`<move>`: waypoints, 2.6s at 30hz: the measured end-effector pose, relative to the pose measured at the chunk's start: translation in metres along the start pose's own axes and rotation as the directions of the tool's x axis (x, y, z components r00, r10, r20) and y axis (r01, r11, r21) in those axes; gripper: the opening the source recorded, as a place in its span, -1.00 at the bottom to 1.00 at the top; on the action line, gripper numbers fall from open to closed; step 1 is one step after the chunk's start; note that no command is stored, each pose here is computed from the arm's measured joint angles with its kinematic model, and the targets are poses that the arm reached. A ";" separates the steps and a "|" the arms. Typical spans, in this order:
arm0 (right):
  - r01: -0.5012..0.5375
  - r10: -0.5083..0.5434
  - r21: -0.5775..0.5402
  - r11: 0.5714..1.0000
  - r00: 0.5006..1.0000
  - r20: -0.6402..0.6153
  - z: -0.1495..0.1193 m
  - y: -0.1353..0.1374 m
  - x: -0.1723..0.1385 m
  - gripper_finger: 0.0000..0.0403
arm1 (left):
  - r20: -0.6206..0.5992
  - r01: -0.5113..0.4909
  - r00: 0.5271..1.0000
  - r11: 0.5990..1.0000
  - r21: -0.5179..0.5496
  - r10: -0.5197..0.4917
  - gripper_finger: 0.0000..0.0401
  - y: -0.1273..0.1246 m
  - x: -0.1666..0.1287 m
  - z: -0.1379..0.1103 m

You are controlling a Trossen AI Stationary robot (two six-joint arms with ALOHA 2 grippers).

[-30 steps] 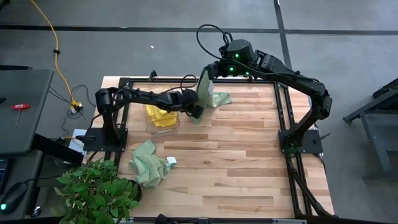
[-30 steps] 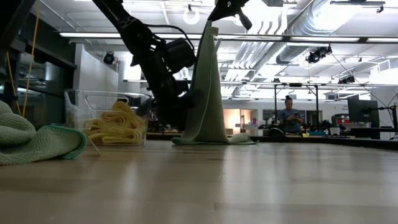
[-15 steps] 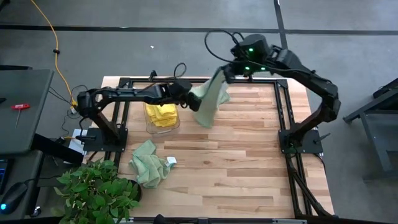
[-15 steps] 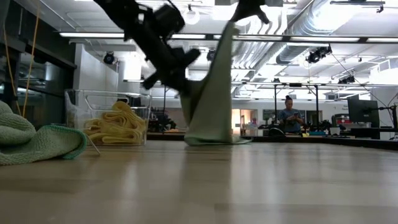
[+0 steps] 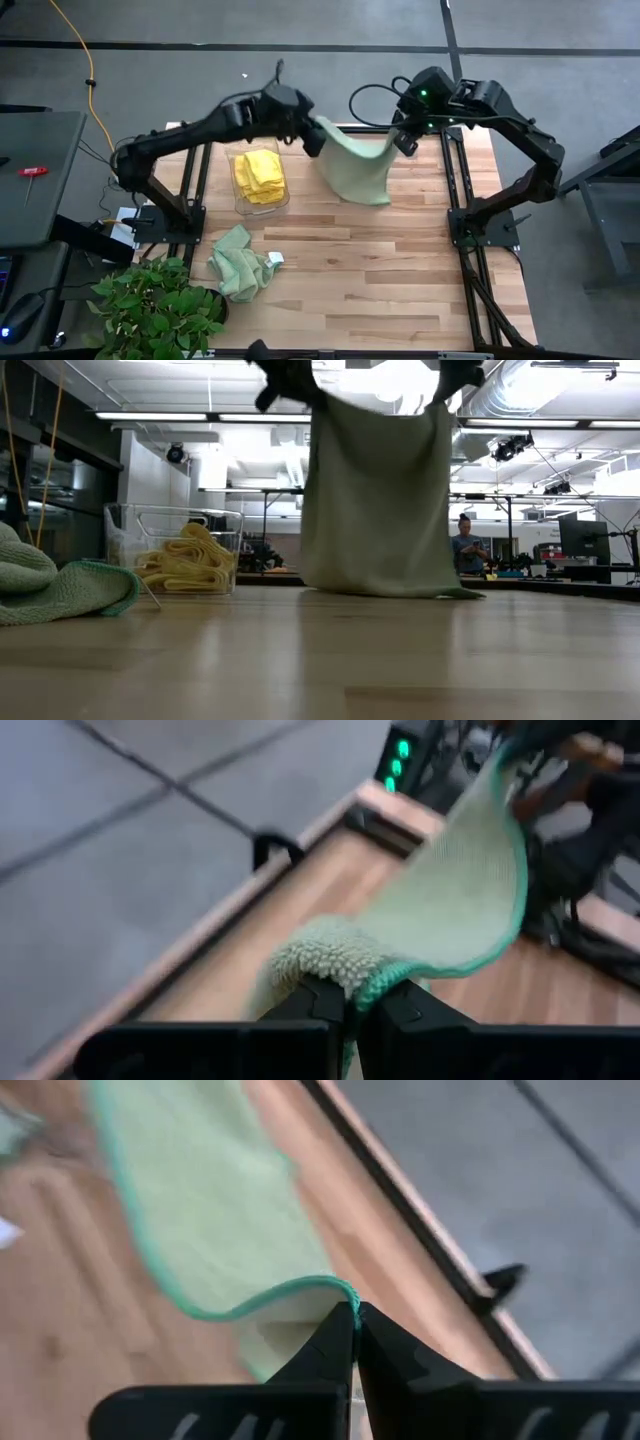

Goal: Fold microfiber towels
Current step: Fold the right green towel

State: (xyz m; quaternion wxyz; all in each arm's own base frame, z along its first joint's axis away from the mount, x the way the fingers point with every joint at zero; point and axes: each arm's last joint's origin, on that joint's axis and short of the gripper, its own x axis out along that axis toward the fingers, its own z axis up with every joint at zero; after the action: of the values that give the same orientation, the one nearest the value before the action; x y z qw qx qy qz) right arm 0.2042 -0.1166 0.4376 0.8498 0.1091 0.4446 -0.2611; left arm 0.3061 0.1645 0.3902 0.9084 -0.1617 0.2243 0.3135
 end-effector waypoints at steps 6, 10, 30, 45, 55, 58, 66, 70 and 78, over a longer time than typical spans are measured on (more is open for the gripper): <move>0.246 -0.246 -0.019 0.969 0.969 -0.010 0.000 -0.025 0.000 -1.00 | 0.055 -0.052 0.997 0.999 0.004 0.052 -1.00 0.017 -0.029 0.033; 0.312 -0.312 0.003 0.950 0.950 0.008 0.002 -0.048 -0.008 -1.00 | 0.073 -0.071 0.995 0.997 0.024 0.069 -1.00 0.028 -0.036 0.042; 0.290 -0.288 0.063 0.955 0.957 -0.032 -0.007 -0.074 -0.027 -1.00 | -0.116 0.113 0.989 0.965 0.235 -0.088 -1.00 0.051 0.001 0.029; 0.243 -0.238 0.132 0.961 0.970 -0.050 -0.024 -0.008 -0.044 -1.00 | -0.439 0.318 0.872 0.933 0.168 -0.218 -1.00 -0.040 0.043 -0.085; 0.122 -0.104 0.238 0.964 0.991 -0.090 -0.095 0.041 0.018 -1.00 | -0.505 0.351 0.819 0.934 0.063 -0.274 -1.00 -0.080 0.043 -0.136; 0.030 0.001 0.278 0.960 0.994 -0.110 -0.113 0.054 0.036 -1.00 | -0.530 0.369 0.790 0.930 0.010 -0.308 -1.00 -0.093 0.041 -0.154; -0.218 0.292 0.280 0.935 0.922 -0.256 -0.142 0.083 0.058 -1.00 | -0.634 0.419 0.674 0.903 -0.095 -0.379 -1.00 -0.113 0.031 -0.190; -0.229 0.330 0.310 0.923 0.885 -0.328 -0.160 0.091 0.077 -1.00 | -0.639 0.417 0.671 0.904 -0.094 -0.376 -1.00 -0.113 0.033 -0.193; -0.231 0.385 0.376 0.897 0.827 -0.410 -0.189 0.106 0.098 -1.00 | -0.672 0.428 0.637 0.898 -0.099 -0.378 -1.00 -0.112 0.043 -0.201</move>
State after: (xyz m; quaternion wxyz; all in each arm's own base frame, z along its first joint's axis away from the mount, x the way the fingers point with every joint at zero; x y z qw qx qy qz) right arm 0.1754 0.0173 0.2429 0.7179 0.3728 0.5685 -0.1503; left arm 0.3468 0.0142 0.2157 0.8154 -0.2785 0.5073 0.0144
